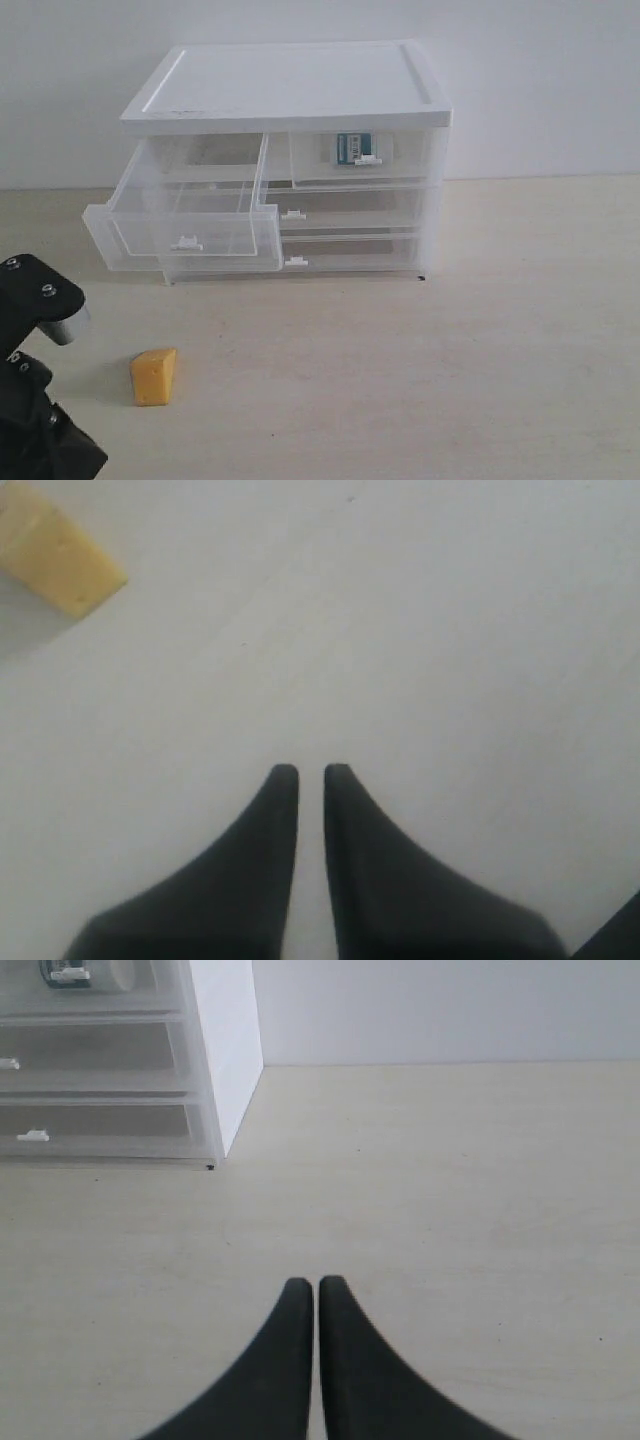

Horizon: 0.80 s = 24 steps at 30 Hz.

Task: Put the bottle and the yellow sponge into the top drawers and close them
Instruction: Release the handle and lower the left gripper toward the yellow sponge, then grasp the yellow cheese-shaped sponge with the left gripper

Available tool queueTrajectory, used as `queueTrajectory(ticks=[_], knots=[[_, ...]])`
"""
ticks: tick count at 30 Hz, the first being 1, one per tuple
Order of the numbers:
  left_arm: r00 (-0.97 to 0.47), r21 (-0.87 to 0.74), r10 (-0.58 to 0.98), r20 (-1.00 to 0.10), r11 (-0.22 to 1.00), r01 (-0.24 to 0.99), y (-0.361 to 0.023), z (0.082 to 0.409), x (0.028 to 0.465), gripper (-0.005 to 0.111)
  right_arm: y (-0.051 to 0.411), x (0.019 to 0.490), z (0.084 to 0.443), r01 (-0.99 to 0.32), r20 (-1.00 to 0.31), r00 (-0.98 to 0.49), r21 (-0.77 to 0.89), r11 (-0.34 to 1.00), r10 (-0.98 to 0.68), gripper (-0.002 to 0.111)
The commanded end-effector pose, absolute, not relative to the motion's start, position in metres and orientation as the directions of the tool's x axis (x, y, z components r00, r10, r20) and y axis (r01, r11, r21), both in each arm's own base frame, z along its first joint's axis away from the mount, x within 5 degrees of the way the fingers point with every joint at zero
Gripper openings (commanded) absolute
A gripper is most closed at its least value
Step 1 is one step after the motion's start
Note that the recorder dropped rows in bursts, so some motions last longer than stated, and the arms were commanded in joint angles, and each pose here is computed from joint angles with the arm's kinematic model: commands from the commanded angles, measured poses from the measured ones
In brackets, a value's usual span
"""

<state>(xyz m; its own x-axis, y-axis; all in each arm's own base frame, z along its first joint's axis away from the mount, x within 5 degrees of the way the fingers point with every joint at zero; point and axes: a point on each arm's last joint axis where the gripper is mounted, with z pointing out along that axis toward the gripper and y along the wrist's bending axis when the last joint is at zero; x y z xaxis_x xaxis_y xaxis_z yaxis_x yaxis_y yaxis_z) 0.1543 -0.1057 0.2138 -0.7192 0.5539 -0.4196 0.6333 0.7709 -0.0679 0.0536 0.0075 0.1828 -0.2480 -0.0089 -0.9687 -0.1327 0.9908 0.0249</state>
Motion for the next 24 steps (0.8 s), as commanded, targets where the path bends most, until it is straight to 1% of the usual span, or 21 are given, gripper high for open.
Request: queueTrajectory(ticks=[1, 4, 5, 6, 7, 10, 14, 20, 24], knots=[[-0.772, -0.057, 0.522, -0.364, 0.814, 0.578, -0.102, 0.208, 0.158, 0.041, 0.007, 0.053, 0.184, -0.132, -0.973, -0.232, 0.014, 0.991, -0.017, 0.000], [-0.776, -0.058, 0.510, -0.372, 0.821, 0.567, -0.105, 0.203, 0.164, 0.082, 0.007, 0.053, 0.184, -0.132, -0.973, -0.232, 0.014, 0.991, -0.017, 0.000], [-0.782, -0.061, 0.499, -0.373, 0.828, 0.557, -0.107, 0.200, 0.166, 0.093, 0.007, 0.053, 0.184, -0.132, -0.973, -0.232, 0.014, 0.991, -0.017, 0.000], [-0.788, -0.063, 0.487, -0.375, 0.835, 0.546, -0.108, 0.198, 0.169, 0.101, 0.007, 0.053, 0.184, -0.132, -0.973, -0.232, 0.014, 0.991, -0.017, 0.000], [-0.800, -0.069, 0.469, -0.375, 0.846, 0.528, -0.110, 0.194, 0.172, 0.104, 0.007, 0.053, 0.184, -0.132, -0.973, -0.232, 0.014, 0.991, -0.017, 0.000], [-0.829, -0.087, 0.392, -0.398, 0.884, 0.460, -0.116, 0.181, 0.186, 0.102, 0.007, 0.053, 0.184, -0.132, -0.973, -0.232, 0.014, 0.991, -0.017, 0.000], [-0.817, -0.093, 0.324, -0.477, 0.906, 0.413, -0.124, 0.167, 0.204, 0.098, 0.007, 0.053, 0.184, -0.132, -0.973, -0.232, 0.014, 0.991, -0.017, 0.000], [-0.779, -0.076, 0.313, -0.543, 0.906, 0.417, -0.133, 0.153, 0.224, 0.095, 0.007, 0.053, 0.184, -0.132, -0.973, -0.232, 0.014, 0.991, -0.017, 0.000], [-0.764, -0.063, 0.327, -0.557, 0.900, 0.431, -0.138, 0.151, 0.233, 0.090, 0.007, 0.053, 0.184, -0.132, -0.973, -0.232, 0.014, 0.991, -0.017, 0.000]])
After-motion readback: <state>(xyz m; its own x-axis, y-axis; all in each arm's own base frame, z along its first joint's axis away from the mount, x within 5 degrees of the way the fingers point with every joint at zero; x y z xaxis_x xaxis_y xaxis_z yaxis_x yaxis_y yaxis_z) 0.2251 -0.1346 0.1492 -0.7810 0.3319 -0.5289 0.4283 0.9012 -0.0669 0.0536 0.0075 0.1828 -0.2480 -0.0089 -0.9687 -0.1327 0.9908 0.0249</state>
